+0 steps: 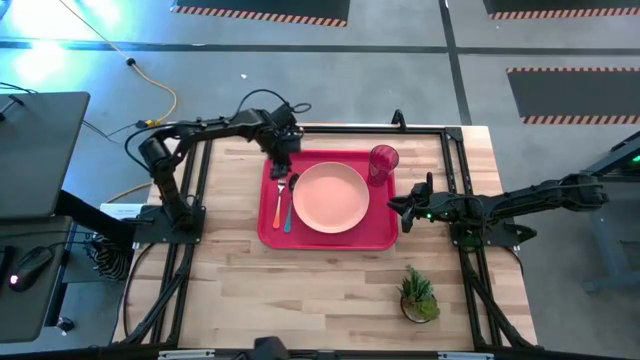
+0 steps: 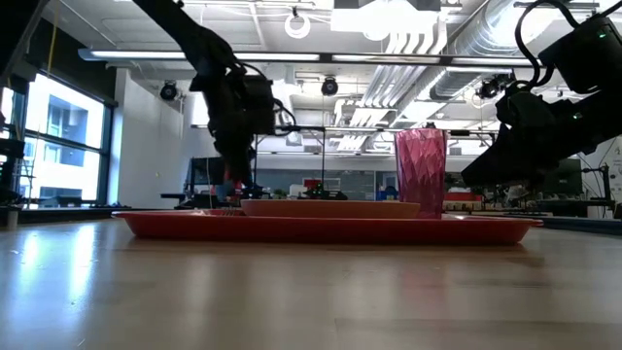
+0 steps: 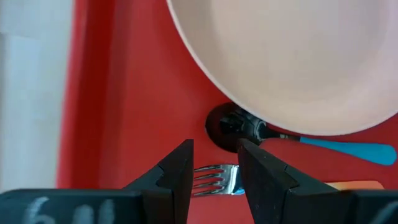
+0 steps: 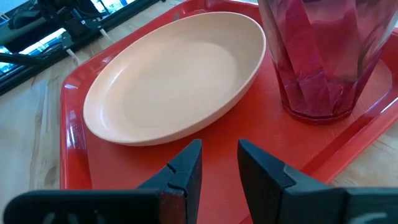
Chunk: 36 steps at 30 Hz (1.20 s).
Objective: Pick and place plate/cup/fork/spoon on tray
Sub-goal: Adjust the plate and spoon on the tray
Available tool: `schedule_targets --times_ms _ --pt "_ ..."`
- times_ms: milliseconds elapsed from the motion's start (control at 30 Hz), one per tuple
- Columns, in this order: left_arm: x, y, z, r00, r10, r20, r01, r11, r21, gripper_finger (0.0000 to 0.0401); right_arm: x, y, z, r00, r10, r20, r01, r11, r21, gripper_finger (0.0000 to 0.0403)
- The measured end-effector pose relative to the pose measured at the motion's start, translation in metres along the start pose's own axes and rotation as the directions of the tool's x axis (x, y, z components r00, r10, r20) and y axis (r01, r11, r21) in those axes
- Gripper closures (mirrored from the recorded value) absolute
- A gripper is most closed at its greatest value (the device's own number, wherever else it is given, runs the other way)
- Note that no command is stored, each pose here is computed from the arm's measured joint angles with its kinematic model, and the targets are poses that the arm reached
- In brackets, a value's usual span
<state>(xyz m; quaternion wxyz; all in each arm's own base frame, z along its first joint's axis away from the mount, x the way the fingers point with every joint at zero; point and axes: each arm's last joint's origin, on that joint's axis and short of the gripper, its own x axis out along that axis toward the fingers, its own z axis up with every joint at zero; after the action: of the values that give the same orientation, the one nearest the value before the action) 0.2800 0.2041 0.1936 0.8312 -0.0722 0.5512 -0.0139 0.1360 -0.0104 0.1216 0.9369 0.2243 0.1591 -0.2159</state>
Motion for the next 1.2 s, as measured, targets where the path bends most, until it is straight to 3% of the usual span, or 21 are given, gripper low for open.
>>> schedule_targets --times_ms 300,1200 --pt "0.02 0.0 -0.001 0.998 -0.018 -0.056 0.018 1.0 0.0 0.0286 0.0 0.0 0.0 1.0 0.001 0.0 -0.001 1.0 0.005 0.0309" --pt "0.022 0.001 0.004 0.998 0.055 -0.044 -0.052 0.997 0.053 0.0286 0.0 0.0 0.0 1.0 0.004 -0.002 -0.004 1.0 0.03 0.0309"
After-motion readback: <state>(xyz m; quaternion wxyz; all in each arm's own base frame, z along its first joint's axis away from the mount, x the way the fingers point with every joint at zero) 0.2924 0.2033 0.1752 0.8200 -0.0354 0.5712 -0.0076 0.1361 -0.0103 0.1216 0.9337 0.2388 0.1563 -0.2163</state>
